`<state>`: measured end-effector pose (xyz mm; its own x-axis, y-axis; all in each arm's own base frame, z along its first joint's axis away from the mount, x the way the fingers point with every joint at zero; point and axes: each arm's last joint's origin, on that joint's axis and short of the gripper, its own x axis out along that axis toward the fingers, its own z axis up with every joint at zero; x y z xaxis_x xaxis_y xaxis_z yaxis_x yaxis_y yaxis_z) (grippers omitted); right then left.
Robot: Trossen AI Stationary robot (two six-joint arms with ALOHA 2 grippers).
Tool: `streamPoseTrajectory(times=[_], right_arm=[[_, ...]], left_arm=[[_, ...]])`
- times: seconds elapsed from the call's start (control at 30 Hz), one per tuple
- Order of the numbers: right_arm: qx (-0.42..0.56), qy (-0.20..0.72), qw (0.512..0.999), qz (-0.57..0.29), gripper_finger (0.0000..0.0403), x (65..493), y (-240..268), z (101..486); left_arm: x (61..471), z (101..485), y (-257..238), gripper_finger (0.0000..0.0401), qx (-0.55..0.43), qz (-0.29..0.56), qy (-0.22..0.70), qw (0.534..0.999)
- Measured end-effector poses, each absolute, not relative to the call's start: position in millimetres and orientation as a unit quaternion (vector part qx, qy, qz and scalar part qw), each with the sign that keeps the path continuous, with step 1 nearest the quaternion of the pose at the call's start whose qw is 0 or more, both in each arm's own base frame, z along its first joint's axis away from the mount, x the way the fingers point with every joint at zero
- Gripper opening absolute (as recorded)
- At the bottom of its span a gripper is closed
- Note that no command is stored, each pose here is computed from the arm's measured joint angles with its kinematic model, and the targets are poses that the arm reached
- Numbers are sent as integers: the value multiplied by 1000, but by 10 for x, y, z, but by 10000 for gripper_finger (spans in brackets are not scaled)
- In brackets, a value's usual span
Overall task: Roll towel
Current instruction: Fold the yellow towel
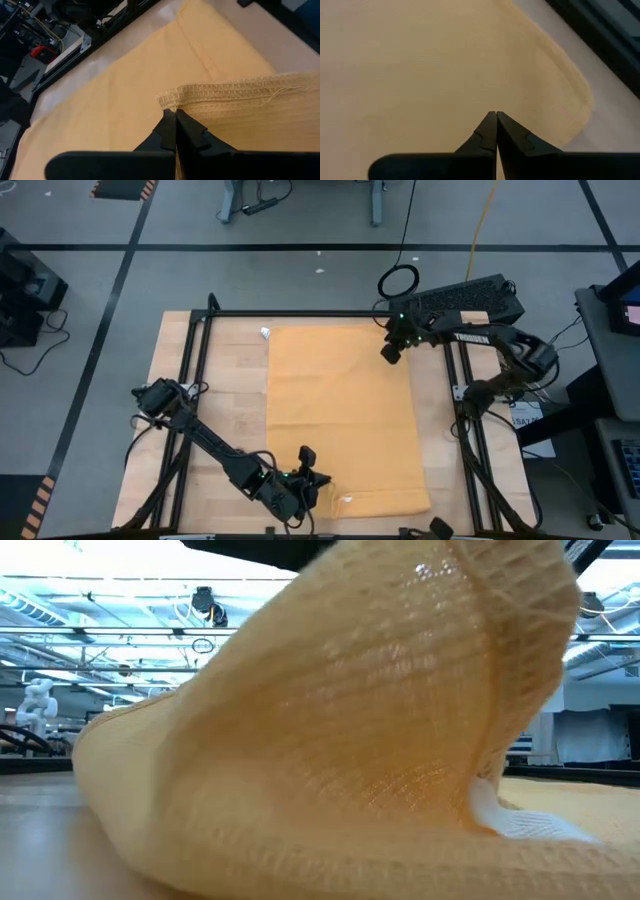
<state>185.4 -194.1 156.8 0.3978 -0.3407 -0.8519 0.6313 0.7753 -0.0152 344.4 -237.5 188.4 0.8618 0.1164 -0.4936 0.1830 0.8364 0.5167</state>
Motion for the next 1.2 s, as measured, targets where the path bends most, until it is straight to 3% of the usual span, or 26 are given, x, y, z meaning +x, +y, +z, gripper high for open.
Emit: streamPoseTrajectory(times=[0.53, 0.7, 0.8, 1.03, 1.2], right_arm=[[169, 507, 776, -334, 0, 2069, -2416, 1264], [190, 518, 757, -350, 0, 2066, -2421, 1408], [192, 487, 770, -365, 0, 2067, -2338, 1729], [205, 446, 810, -320, 0, 2031, -1499, 2330], [231, 375, 870, -224, 0, 1990, -632, 2345]], left_arm=[[3440, 1840, -2314, 0, 294, -13, 288, 911], [3412, 1822, -2326, 0, 300, -16, 296, 906], [3393, 1829, -2365, 0, 299, -21, 291, 908], [3382, 1830, -2382, 0, 300, -22, 290, 908], [3387, 1829, -2374, 0, 304, -23, 291, 907]])
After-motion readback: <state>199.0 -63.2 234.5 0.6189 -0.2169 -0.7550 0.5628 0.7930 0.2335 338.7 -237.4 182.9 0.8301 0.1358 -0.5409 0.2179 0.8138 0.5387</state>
